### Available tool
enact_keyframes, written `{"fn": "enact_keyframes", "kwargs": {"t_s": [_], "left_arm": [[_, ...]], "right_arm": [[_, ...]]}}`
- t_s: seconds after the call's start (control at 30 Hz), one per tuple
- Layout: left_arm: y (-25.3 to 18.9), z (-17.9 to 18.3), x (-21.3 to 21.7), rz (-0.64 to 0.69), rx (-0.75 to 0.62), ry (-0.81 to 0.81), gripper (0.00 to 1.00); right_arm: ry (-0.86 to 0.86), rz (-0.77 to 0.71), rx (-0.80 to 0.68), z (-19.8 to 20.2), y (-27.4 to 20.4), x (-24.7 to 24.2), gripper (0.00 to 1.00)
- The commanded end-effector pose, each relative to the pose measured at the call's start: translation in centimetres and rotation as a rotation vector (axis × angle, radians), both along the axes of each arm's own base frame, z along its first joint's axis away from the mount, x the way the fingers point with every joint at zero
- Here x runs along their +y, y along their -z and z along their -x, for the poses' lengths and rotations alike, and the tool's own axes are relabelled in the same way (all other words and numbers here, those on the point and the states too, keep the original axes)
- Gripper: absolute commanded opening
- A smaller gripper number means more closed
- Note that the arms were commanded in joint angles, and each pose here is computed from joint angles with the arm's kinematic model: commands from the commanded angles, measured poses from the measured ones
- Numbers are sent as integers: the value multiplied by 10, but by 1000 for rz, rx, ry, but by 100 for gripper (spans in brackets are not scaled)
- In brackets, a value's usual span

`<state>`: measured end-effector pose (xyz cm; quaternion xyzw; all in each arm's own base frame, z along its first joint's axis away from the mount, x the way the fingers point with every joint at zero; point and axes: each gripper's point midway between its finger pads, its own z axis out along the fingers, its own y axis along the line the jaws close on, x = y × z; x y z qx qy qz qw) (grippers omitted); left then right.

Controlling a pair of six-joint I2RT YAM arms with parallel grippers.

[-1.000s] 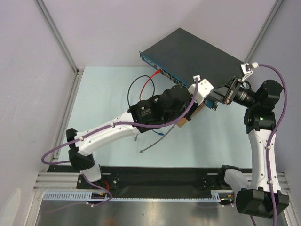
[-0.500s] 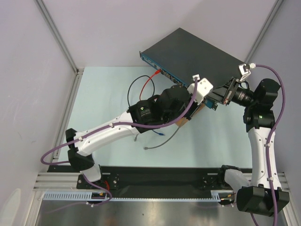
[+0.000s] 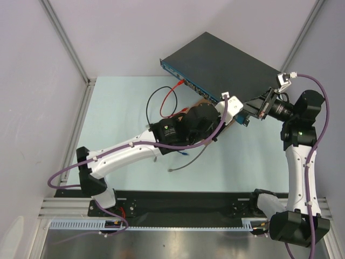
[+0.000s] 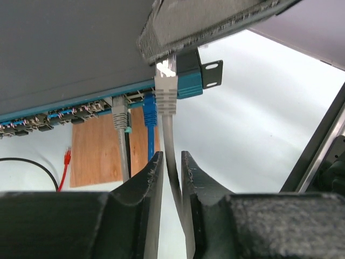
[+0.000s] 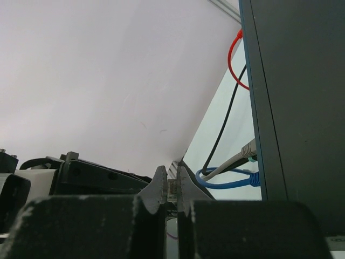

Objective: Insert the plug into the switch port

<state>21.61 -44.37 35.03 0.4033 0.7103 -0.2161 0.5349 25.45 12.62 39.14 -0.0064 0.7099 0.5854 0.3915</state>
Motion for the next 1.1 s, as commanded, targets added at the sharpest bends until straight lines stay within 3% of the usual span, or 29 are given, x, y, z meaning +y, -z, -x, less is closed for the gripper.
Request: {"fn": "enact_keyframes", "kwargs": {"t_s": [0.0,0.9,1.07], "left_arm": [[-42,2,10,111,-50,10,23],[-48,-1,2,132,-67,21,23],[-47,-4,1,142,-56,15,12]], "right_arm": [[-22,-8,-27,4,-9,0,0],[-62,-16,-20,12,-8,8,0],[-65,-18,-15,13,-7,8,0]]}}
